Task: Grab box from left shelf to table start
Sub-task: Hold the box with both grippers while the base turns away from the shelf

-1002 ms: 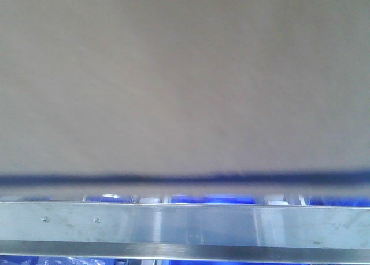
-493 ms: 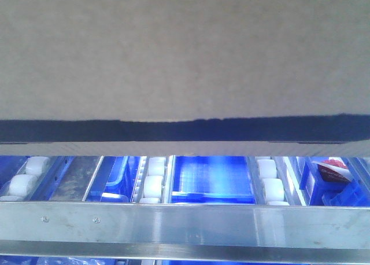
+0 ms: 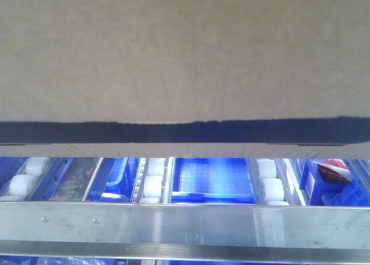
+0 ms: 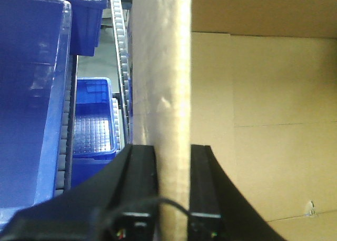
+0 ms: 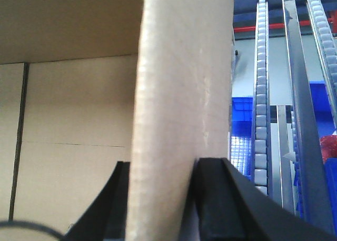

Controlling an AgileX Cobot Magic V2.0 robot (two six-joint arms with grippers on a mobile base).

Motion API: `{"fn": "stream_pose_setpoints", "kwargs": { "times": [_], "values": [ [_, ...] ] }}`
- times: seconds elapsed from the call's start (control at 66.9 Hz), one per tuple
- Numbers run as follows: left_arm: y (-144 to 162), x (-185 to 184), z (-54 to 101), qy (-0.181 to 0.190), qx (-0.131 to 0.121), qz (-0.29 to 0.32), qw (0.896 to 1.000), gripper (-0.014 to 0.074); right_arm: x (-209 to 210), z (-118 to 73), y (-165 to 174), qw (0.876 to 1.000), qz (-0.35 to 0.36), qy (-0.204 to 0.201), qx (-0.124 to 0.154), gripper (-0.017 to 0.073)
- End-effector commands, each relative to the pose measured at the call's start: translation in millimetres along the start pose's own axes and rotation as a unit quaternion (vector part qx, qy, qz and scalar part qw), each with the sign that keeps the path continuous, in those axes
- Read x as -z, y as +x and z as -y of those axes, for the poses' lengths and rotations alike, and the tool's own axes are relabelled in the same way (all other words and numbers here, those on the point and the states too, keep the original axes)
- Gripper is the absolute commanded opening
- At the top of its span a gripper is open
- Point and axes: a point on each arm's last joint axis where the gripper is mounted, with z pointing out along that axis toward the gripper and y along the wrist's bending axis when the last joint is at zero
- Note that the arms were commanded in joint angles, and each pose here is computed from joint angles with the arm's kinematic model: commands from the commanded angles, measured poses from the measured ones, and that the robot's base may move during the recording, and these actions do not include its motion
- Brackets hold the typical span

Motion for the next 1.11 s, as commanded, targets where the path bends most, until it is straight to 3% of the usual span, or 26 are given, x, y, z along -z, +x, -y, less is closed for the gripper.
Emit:
{"fn": "stream_pose_setpoints", "kwargs": {
  "times": [0.0,1.091],
  "values": [
    [-27.5,12.6,3.5,0.024,0.002,0.122,0.992,-0.0093,2.2,0.8,-21.0,0.997,0.079,0.019,0.016,0.0057],
    [-27.5,12.6,3.5,0.024,0.002,0.122,0.992,-0.0093,2.2,0.8,-21.0,0.997,0.079,0.019,0.016,0.0057]
  ]
}}
